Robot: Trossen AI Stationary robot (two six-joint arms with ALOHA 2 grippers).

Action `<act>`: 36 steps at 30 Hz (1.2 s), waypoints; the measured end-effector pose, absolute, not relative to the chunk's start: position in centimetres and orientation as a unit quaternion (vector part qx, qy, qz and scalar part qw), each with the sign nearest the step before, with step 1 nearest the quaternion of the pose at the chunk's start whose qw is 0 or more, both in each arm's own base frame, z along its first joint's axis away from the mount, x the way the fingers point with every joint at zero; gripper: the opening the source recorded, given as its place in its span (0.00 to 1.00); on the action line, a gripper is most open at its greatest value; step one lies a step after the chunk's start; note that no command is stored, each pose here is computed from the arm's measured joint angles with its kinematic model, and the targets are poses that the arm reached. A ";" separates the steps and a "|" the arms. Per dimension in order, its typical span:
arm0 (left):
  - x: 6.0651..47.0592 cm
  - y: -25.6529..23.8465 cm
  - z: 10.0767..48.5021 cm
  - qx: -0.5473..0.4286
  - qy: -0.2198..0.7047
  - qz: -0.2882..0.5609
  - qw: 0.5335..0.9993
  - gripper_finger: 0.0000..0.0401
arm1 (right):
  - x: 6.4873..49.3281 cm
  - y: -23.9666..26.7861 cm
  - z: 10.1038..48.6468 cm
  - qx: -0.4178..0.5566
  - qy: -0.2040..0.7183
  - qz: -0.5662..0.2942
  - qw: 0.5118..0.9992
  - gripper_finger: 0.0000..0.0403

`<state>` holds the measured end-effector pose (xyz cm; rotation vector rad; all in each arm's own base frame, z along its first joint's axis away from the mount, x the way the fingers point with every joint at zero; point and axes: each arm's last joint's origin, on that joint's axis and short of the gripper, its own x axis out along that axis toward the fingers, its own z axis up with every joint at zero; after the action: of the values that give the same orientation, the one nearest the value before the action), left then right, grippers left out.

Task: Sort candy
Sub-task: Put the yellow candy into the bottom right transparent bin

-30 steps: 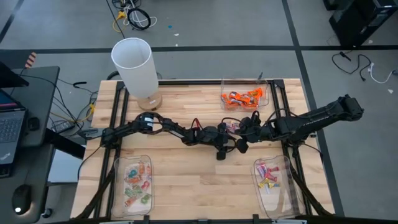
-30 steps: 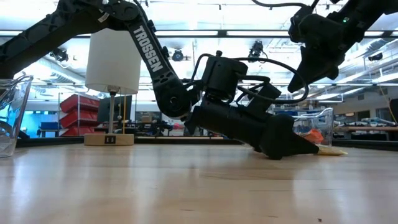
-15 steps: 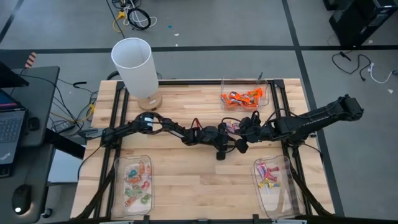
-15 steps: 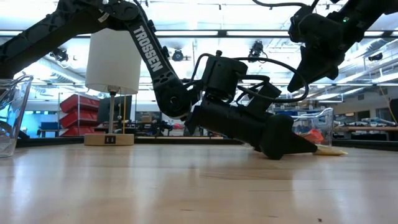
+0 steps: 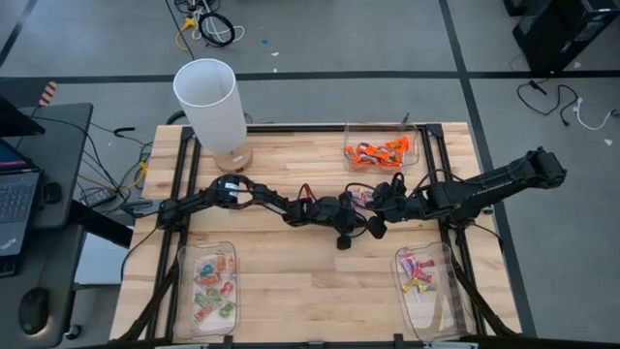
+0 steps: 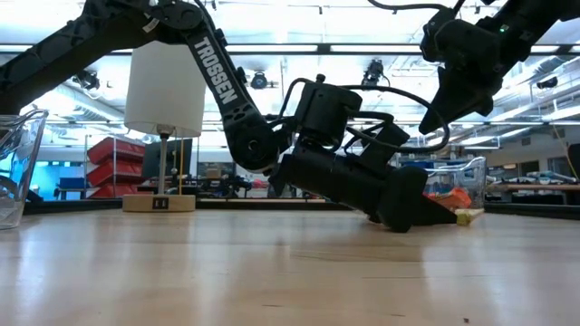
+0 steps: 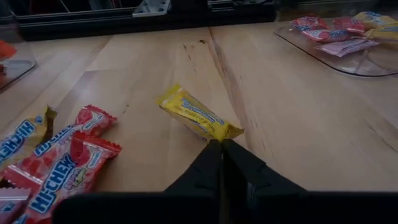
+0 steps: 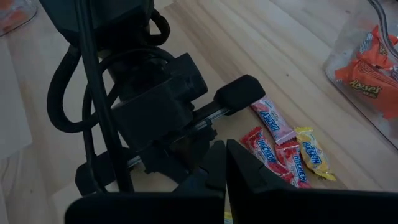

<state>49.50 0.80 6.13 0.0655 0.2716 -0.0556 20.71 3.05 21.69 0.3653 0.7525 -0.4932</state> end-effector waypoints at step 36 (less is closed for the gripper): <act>47.7 -0.5 9.7 0.064 0.083 -0.027 0.994 0.00 | 18.2 2.5 24.5 0.198 0.307 -0.221 0.904 0.00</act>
<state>47.66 -0.46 9.66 0.1275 0.1665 -0.0551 18.24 2.54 24.49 0.4097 0.6352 -0.4567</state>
